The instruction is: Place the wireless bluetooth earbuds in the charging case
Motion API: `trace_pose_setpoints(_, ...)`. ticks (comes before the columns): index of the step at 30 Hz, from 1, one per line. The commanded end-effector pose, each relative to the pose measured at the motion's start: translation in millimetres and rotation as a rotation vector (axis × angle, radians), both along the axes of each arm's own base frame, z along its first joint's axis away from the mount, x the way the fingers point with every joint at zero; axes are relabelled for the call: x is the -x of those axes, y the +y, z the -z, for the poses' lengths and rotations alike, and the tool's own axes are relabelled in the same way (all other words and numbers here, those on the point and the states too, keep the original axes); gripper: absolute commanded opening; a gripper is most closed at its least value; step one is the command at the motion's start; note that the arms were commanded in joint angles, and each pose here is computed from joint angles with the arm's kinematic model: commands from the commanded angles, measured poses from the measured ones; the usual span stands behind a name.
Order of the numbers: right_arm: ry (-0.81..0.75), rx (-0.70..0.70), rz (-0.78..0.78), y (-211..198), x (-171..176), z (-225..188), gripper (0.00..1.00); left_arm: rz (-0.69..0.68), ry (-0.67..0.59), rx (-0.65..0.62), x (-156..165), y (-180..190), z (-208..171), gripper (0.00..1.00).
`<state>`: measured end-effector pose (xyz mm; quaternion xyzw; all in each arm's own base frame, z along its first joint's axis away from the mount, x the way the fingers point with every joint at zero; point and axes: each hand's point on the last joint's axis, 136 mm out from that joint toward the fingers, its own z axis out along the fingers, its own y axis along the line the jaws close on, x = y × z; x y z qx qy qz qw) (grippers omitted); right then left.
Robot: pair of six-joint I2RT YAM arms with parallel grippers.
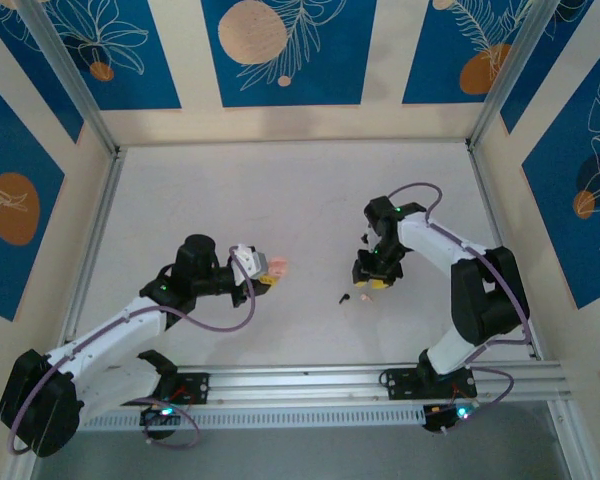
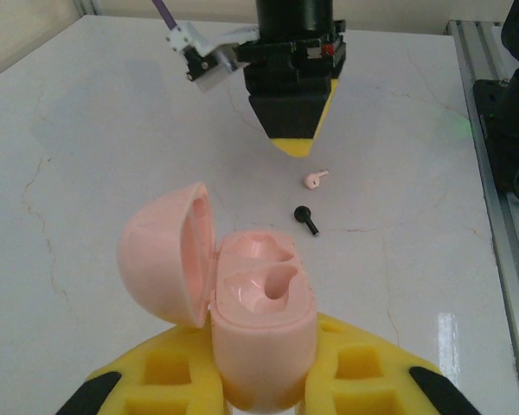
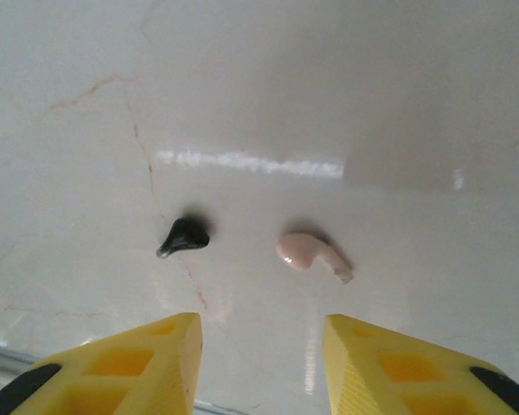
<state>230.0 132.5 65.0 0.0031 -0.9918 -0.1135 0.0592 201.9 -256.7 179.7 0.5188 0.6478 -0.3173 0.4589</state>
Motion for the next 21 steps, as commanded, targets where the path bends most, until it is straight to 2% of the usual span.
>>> trace_pose_setpoints(1,0.029,0.122,-0.107,-8,7,6,0.41,0.025,-0.036,0.007,3,-4,-10,0.12)
trace_pose_setpoints(7,0.112,0.202,-0.151,-8,13,25,0.41,0.027,-0.038,0.006,3,-5,-11,0.12)
trace_pose_setpoints(16,0.156,0.185,-0.131,-5,14,40,0.42,0.018,-0.05,0.001,3,-2,-13,0.12)
trace_pose_setpoints(21,0.169,0.169,-0.107,-5,15,43,0.38,0.018,-0.047,0.0,3,-3,-12,0.12)
